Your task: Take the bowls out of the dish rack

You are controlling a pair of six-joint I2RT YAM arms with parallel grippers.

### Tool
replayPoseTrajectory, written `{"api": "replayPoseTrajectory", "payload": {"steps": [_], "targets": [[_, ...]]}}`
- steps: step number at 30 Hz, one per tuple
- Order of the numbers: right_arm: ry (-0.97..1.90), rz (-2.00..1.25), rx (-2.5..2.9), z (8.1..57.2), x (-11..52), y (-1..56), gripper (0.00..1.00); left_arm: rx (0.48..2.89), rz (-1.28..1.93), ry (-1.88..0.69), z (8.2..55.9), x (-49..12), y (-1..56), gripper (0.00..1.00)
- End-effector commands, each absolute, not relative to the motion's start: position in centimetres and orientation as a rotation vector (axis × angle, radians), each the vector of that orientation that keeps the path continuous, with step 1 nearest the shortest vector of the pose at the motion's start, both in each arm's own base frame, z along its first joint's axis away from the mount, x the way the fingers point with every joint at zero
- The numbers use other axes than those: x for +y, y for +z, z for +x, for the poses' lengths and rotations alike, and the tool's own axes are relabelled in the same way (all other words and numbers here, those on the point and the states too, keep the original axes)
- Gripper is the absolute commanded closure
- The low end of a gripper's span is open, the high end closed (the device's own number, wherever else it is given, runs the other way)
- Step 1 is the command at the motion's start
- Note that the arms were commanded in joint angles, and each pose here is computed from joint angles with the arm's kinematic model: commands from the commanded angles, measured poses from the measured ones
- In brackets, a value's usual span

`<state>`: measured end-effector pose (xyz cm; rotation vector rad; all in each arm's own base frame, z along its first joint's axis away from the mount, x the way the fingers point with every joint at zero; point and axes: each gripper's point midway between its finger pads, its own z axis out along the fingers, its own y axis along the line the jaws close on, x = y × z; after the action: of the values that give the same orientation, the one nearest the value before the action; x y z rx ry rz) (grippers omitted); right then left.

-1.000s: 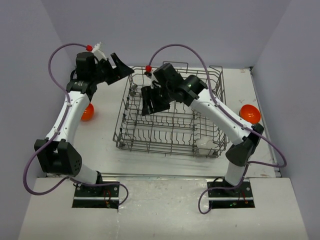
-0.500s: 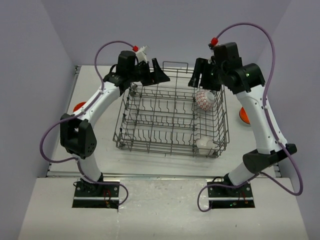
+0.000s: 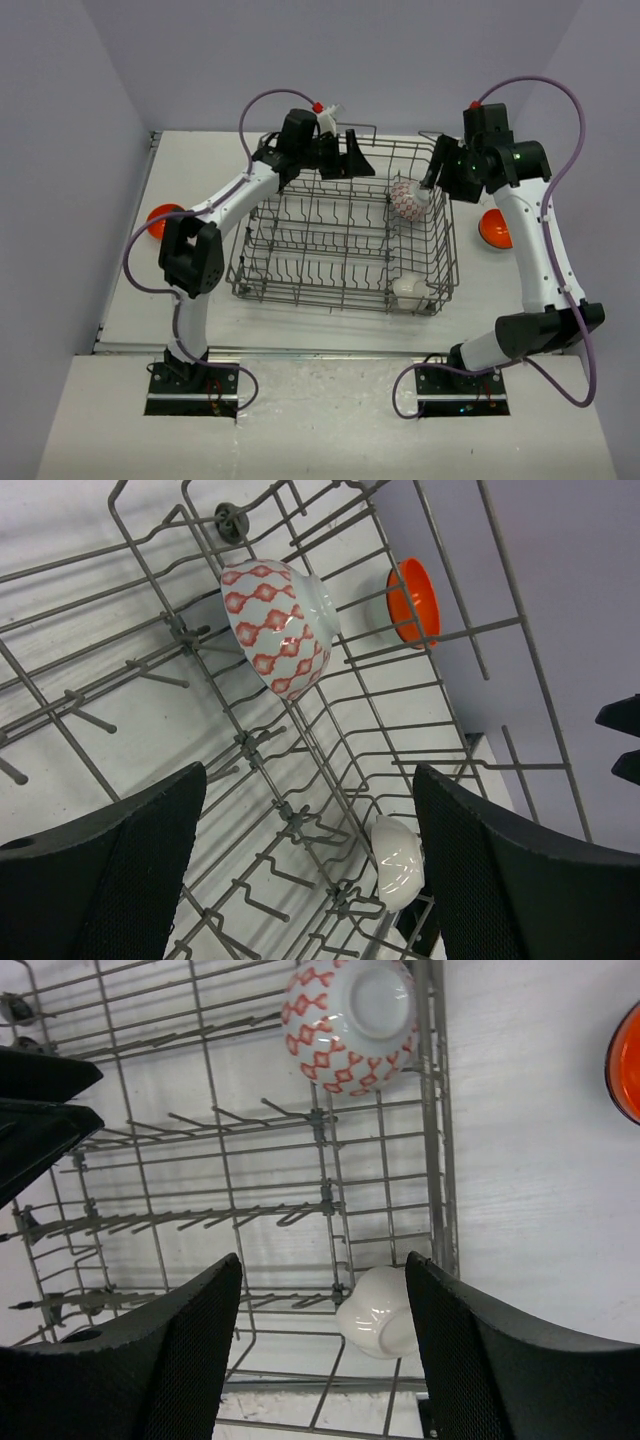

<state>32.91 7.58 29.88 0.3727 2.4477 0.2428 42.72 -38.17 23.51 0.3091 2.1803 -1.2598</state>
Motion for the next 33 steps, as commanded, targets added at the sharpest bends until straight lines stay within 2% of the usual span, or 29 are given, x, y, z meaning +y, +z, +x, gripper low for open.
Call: {"api": "replayPoseTrajectory", "payload": {"steps": [1, 12, 15, 20, 22, 26, 31, 33], "targets": [[0.239, 0.395, 2.431, 31.9, 6.3, 29.9, 0.32, 2.106, 0.371, -1.264, 43.1, -39.9, 25.0, 0.16], [0.194, 0.429, 2.477, 32.1, 4.6, 27.5, 0.33, 2.150, 0.387, -1.234, 43.2, -41.9, 22.0, 0.16], [0.190, 0.446, 2.479, 32.4, 4.0, 26.9, 0.37, 2.161, 0.389, -1.232, 43.2, -42.4, 21.3, 0.16], [0.186, 0.452, 2.490, 32.6, 3.6, 25.8, 0.56, 2.180, 0.388, -1.229, 43.1, -43.0, 20.3, 0.16], [0.185, 0.455, 2.496, 32.8, 3.6, 25.5, 0.59, 2.186, 0.380, -1.224, 43.4, -43.0, 20.0, 0.16], [0.179, 0.466, 2.502, 33.1, 3.4, 24.7, 0.72, 2.196, 0.368, -1.208, 43.7, -43.1, 19.6, 0.16], [0.220, 0.460, 2.510, 33.6, 3.9, 24.7, 0.98, 2.209, 0.371, -1.222, 43.9, -43.5, 18.7, 0.16], [0.232, 0.457, 2.510, 33.8, 4.1, 24.8, 1.00, 2.209, 0.372, -1.225, 44.0, -43.7, 18.5, 0.15]]}}
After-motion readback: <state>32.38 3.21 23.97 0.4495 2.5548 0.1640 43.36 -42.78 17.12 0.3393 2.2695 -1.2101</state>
